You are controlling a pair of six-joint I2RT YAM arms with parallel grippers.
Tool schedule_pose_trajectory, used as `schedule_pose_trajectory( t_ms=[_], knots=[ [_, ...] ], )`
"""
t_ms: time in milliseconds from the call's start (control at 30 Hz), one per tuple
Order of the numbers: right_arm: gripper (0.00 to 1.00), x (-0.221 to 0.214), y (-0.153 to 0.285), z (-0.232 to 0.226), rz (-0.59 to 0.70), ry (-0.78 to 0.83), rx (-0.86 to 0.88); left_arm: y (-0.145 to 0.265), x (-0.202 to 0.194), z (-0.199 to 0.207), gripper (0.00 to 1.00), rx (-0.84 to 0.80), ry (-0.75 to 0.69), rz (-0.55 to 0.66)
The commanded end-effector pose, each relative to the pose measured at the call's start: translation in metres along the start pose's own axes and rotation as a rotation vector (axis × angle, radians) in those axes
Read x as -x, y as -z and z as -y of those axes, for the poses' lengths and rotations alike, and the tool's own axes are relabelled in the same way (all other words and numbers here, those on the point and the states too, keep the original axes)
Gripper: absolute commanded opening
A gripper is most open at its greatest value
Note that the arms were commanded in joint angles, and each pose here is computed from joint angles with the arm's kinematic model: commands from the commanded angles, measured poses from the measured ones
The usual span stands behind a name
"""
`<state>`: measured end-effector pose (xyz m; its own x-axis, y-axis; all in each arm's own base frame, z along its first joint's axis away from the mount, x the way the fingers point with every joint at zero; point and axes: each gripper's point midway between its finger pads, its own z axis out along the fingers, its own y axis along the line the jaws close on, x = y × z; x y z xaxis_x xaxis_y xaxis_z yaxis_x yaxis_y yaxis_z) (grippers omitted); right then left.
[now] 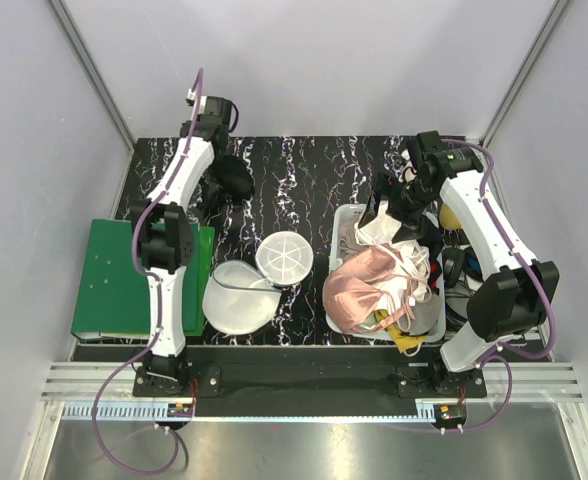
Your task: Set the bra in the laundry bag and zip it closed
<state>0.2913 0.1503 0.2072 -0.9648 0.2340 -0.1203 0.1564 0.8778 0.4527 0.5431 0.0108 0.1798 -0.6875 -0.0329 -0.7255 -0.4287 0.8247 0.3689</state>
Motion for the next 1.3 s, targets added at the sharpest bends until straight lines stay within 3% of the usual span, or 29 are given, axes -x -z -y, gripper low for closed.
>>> schedule_pose_trajectory(
  t_ms=[0,400,567,700,800,833,933,967,1067,1100,1133,1167,1267],
  knots=[
    [1.00,-0.003,0.004,-0.007,0.005,0.021,0.035,0.000,0.010,0.013,0.08,0.076,0.029,0.055],
    [1.00,-0.012,-0.006,0.003,-0.048,0.018,0.006,-0.012,0.015,0.047,0.11,0.154,0.044,0.138],
    [1.00,-0.013,-0.011,0.004,-0.062,0.013,0.007,-0.010,0.013,0.082,0.12,0.070,0.029,0.173],
    [1.00,0.005,-0.011,-0.009,-0.026,0.023,0.040,0.006,0.015,0.119,0.18,-0.095,0.026,0.183],
    [1.00,0.032,-0.014,-0.024,0.005,0.028,0.062,0.027,0.013,0.144,0.30,-0.206,-0.022,0.203],
    [1.00,0.039,-0.011,-0.028,0.024,0.033,0.068,0.029,0.006,0.151,0.42,-0.228,-0.058,0.204],
    [1.00,0.070,-0.006,-0.046,0.102,0.050,0.101,0.047,-0.011,0.173,0.57,-0.357,-0.141,0.182],
    [1.00,0.083,0.002,-0.057,0.144,0.064,0.127,0.058,-0.017,0.187,0.59,-0.464,-0.161,0.167],
    [1.00,0.108,-0.012,-0.074,0.154,0.057,0.174,0.085,-0.025,0.184,0.67,-0.602,-0.161,0.146],
    [1.00,0.122,-0.016,-0.082,0.170,0.066,0.188,0.104,-0.001,0.169,0.69,-0.662,-0.099,0.203],
    [1.00,0.130,-0.018,-0.086,0.181,0.069,0.191,0.105,-0.013,0.165,0.81,-0.699,-0.099,0.175],
    [1.00,0.143,-0.009,-0.098,0.229,0.092,0.215,0.127,0.001,0.156,0.83,-0.780,-0.064,0.200],
    [1.00,0.172,-0.022,-0.109,0.279,0.104,0.222,0.138,0.014,0.129,0.83,-0.856,0.018,0.193]
  ],
)
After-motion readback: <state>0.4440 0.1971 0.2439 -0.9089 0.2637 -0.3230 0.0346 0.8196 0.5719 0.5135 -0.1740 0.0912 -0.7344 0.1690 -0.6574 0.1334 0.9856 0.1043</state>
